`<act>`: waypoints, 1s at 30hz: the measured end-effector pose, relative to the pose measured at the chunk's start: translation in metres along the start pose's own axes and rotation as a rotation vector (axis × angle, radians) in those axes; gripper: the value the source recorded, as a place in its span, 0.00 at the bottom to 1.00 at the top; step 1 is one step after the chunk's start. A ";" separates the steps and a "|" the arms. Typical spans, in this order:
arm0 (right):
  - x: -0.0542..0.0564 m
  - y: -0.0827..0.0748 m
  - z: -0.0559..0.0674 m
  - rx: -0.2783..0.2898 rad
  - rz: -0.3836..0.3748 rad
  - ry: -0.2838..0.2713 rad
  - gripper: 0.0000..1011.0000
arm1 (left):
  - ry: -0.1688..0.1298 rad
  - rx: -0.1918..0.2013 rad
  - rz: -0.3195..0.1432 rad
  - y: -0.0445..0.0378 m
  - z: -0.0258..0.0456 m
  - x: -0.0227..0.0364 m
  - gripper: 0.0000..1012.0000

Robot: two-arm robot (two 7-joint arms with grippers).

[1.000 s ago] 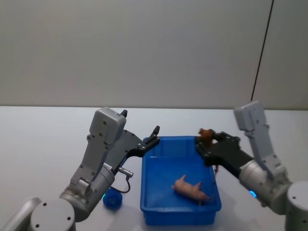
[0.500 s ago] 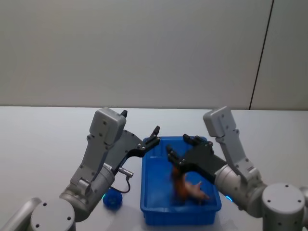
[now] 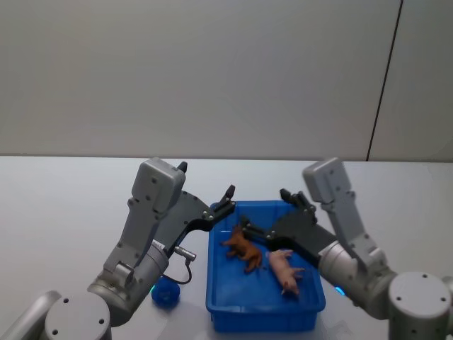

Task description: Pick up the two dolls from the table and place them into the box.

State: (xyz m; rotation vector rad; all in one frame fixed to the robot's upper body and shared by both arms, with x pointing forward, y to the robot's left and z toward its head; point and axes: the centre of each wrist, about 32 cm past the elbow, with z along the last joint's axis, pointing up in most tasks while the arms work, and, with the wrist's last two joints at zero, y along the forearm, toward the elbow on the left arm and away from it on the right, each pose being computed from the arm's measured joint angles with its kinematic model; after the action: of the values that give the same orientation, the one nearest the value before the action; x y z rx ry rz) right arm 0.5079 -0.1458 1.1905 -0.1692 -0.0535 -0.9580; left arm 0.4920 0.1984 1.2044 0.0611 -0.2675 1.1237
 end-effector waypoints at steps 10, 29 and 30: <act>0.022 -0.020 -0.007 0.043 -0.035 0.000 0.99 | 0.000 0.000 0.000 0.0000 0.0000 0.0000 0.99; 0.055 -0.057 -0.020 0.066 -0.079 0.005 0.99 | -0.009 0.009 0.000 0.0023 0.0003 0.0014 0.99; 0.056 -0.058 -0.020 0.067 -0.081 0.005 0.99 | -0.013 0.014 0.000 0.0035 0.0007 0.0021 0.99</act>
State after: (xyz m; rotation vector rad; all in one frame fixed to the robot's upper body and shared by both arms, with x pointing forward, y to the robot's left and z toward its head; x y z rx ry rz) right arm 0.4922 -0.2276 1.1845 -0.1037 -0.0883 -1.0357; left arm 0.4896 0.2017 1.2053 0.0811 -0.2708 1.1255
